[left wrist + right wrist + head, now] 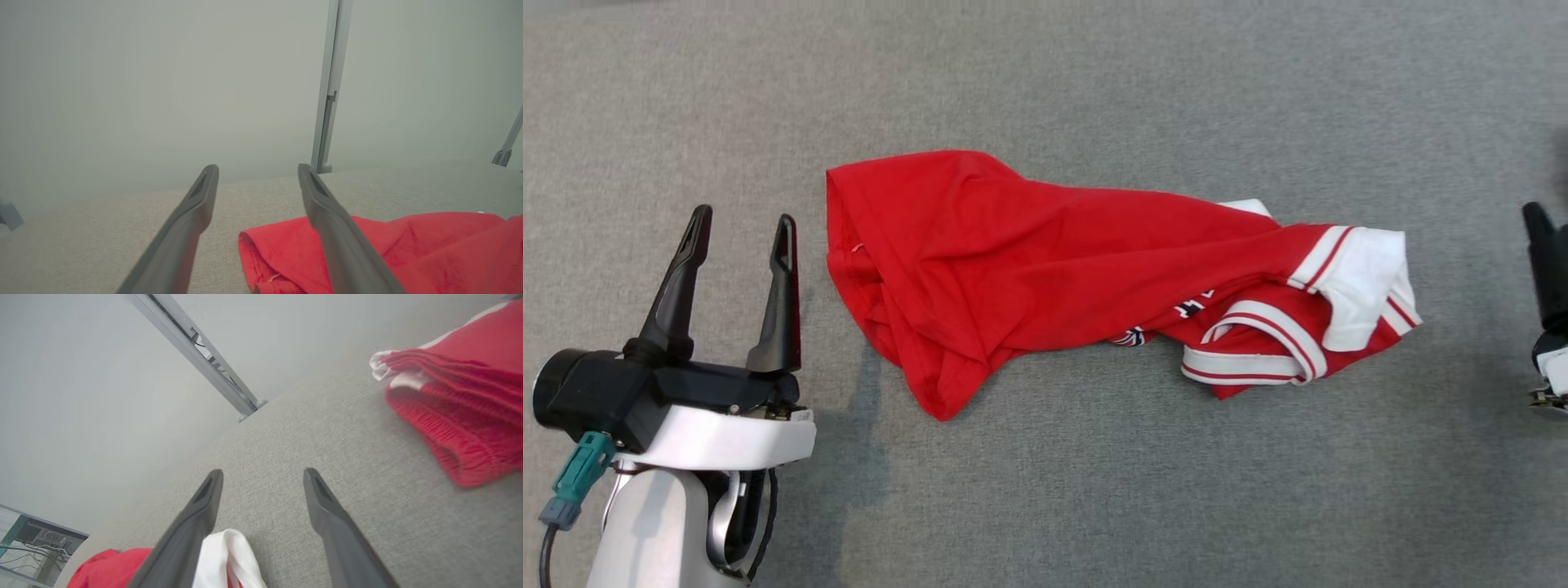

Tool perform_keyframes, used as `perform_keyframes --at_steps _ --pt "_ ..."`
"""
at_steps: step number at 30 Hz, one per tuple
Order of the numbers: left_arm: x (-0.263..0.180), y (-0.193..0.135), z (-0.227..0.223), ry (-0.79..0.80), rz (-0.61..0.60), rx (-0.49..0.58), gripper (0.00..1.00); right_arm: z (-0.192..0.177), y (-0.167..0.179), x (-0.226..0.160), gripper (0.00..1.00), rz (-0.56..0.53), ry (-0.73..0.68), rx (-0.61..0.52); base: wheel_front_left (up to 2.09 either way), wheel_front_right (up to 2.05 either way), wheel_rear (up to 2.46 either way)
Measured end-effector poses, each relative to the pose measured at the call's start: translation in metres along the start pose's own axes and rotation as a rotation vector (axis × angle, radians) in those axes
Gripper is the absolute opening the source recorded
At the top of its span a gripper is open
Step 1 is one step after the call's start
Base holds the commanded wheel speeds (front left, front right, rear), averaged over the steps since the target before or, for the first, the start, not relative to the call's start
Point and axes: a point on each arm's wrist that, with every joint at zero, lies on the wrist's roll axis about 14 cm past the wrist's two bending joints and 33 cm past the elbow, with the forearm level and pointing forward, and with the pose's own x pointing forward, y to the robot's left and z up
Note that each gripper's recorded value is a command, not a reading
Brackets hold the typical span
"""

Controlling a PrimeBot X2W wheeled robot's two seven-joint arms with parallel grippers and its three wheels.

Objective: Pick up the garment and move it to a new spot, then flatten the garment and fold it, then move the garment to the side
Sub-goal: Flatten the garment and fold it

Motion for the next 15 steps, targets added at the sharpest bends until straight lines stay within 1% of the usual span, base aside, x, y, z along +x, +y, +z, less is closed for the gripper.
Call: perform_keyframes --at_steps 1,2,3,5,6,7,8,10,15 --pt "0.0 0.0 0.002 -0.004 0.001 0.0 1.0 0.01 0.002 -0.004 1.0 0.004 -0.049 -0.004 0.0 0.0 0.0" --pt "-0.001 -0.002 0.006 -0.014 0.0 0.0 1.0 0.027 0.008 -0.011 1.0 0.018 -0.133 -0.047 0.0 0.0 0.0" --pt "-0.002 -0.002 0.008 -0.016 0.0 0.001 1.0 0.037 0.011 -0.015 1.0 0.022 -0.175 -0.089 0.0 0.0 0.0" --pt "-0.004 -0.003 0.009 -0.017 0.001 0.0 1.0 0.052 0.02 -0.023 1.0 0.041 -0.246 -0.139 0.0 0.0 0.0" --pt "-0.004 -0.004 0.011 -0.022 0.0 0.001 1.0 0.057 0.028 -0.027 1.0 0.056 -0.273 -0.191 0.0 0.0 0.0" --pt "-0.005 -0.004 0.014 -0.026 -0.001 0.004 1.0 0.061 0.034 -0.03 1.0 0.069 -0.294 -0.245 0.0 0.0 0.0" --pt "-0.005 -0.004 0.014 -0.026 -0.001 0.004 1.0 0.061 0.034 -0.03 1.0 0.069 -0.294 -0.245 0.0 0.0 0.0" --pt "-0.008 -0.005 0.016 -0.027 -0.003 0.009 1.0 0.064 0.046 -0.036 1.0 0.093 -0.317 -0.289 0.0 0.0 0.0" --pt "-0.018 -0.009 0.021 -0.027 -0.007 0.016 1.0 0.056 0.064 -0.057 1.0 0.127 -0.327 -0.43 0.0 0.0 0.0"
